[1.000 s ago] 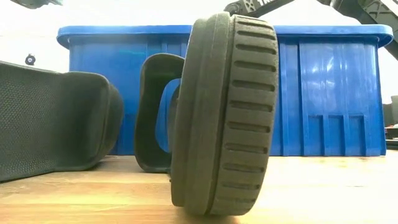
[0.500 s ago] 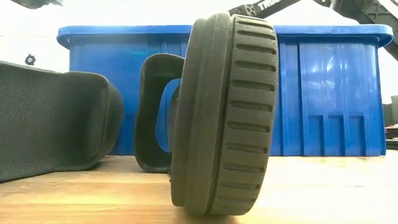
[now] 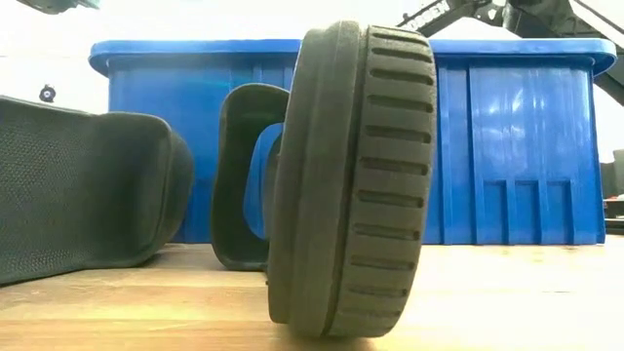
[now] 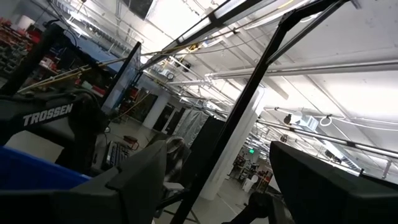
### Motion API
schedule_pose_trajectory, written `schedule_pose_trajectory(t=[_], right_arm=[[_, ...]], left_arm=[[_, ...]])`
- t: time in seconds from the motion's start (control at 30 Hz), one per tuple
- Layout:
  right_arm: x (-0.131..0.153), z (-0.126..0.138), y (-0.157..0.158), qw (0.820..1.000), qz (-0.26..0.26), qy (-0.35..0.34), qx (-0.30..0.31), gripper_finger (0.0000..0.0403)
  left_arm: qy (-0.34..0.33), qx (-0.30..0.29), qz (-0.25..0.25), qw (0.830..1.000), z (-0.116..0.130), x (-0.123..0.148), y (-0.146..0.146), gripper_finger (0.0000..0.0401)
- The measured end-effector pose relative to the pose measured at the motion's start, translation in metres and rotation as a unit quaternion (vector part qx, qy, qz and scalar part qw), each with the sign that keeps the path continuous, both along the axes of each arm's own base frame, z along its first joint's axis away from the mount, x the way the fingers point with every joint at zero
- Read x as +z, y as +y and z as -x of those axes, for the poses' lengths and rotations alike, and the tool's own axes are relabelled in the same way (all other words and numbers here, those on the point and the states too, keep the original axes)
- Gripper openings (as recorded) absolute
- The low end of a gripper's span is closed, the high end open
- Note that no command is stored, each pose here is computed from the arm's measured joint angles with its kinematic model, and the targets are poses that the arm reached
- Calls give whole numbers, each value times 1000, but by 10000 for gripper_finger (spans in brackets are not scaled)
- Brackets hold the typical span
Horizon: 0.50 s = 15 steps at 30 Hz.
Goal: Pick and place slides into bin
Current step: Put the black slide into the bin
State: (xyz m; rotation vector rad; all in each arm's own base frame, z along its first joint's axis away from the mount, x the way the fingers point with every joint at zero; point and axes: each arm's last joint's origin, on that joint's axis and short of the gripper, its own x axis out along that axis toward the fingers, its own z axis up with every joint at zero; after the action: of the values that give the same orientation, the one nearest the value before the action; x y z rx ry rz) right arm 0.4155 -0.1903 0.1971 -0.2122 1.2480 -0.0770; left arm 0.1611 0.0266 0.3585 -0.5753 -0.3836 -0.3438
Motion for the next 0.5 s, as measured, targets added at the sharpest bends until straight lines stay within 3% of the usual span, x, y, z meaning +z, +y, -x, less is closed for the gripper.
schedule_pose_trajectory(t=[0.2,0.33,0.5], right_arm=[[-19,-3,-3,999,22,33,0,9],[-27,-3,-6,994,68,69,-46,9],[-25,0,-6,991,59,77,-97,9]], left_arm=[[2,0,1,1000,-1,-1,0,270],[3,0,1,1000,-2,-1,0,270],[4,0,1,1000,-2,-1,1,270]])
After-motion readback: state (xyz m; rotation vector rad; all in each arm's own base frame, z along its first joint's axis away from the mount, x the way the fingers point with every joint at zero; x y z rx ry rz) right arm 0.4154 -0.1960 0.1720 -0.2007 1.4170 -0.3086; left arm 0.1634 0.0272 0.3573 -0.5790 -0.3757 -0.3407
